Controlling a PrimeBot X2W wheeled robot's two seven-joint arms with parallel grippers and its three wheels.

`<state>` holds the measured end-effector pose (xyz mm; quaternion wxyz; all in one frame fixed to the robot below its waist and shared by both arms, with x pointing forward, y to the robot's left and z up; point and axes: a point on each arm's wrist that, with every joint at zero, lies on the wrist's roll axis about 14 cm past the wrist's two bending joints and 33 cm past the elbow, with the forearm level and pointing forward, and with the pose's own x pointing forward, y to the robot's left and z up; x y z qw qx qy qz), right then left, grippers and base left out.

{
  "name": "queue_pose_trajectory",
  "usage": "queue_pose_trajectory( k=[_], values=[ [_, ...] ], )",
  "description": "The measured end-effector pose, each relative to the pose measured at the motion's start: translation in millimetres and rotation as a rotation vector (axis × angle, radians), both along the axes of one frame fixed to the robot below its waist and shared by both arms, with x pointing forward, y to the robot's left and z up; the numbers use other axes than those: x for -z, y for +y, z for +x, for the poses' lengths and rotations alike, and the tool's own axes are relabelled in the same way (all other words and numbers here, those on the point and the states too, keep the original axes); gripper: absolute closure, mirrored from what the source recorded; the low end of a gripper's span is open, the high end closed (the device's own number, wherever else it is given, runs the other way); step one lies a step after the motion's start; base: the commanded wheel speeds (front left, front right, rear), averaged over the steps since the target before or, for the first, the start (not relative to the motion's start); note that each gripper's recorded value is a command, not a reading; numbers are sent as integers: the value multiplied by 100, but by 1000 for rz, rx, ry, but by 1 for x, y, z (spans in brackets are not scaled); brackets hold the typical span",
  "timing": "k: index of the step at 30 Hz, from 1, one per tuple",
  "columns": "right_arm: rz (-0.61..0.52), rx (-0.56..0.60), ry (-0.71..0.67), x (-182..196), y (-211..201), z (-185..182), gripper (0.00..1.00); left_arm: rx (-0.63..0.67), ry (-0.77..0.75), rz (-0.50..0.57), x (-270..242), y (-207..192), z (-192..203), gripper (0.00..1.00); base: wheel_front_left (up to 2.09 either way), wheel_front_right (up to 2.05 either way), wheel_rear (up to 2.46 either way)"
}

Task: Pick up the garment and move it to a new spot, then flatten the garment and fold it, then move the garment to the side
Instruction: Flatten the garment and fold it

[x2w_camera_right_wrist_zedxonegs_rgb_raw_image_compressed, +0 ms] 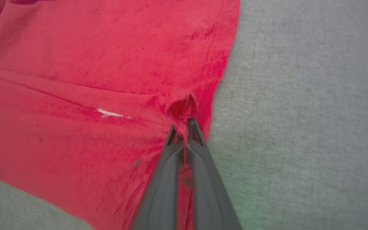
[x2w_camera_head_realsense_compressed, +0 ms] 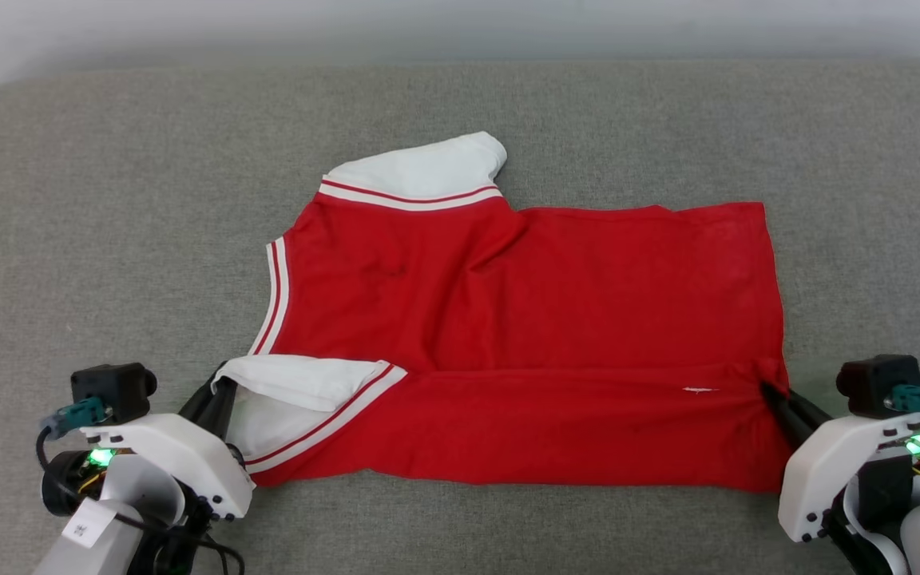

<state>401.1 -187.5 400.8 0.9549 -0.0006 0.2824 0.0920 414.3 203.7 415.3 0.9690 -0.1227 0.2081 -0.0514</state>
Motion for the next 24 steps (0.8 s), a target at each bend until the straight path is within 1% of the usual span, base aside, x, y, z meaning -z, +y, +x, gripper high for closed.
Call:
queue_pose_trajectory(
  k=[3,4,5,6,7,8,9,10,11,15,18,21,24],
  values=[
    [2,-6,34,13,2,1,100,16,54,-10,16,-4,2,100,0,0,0],
    [3,-8,41,16,3,1,91,20,65,-11,19,-5,2,100,0,0,0],
    [8,-14,50,19,6,1,78,31,79,-15,22,-8,1,100,0,0,0],
    [12,-20,55,21,8,1,52,34,85,-18,24,-9,1,100,0,0,0],
    [25,-21,58,22,10,1,0,35,87,-19,24,-10,1,98,0,0,0],
    [29,-21,52,21,10,1,0,37,87,-22,24,-11,1,79,0,0,0],
    [33,-23,33,18,10,3,0,37,84,-24,24,-12,1,52,0,0,0],
    [50,-19,5,13,12,4,0,27,70,-30,21,-11,1,17,0,0,0],
    [53,-20,-27,8,13,6,0,18,60,-30,20,-10,0,0,0,0,0],
    [86,9,-204,-24,11,11,0,-10,28,-15,10,-1,-1,0,0,0,0],
    [97,30,-301,-42,10,6,0,-13,3,9,-1,5,-4,0,0,0,0],
    [89,47,-374,-60,7,0,0,-9,-12,39,-11,14,-8,0,0,0,0],
    [90,65,-415,-72,5,-9,0,13,-9,70,-22,20,-12,0,0,0,0]
  ],
)
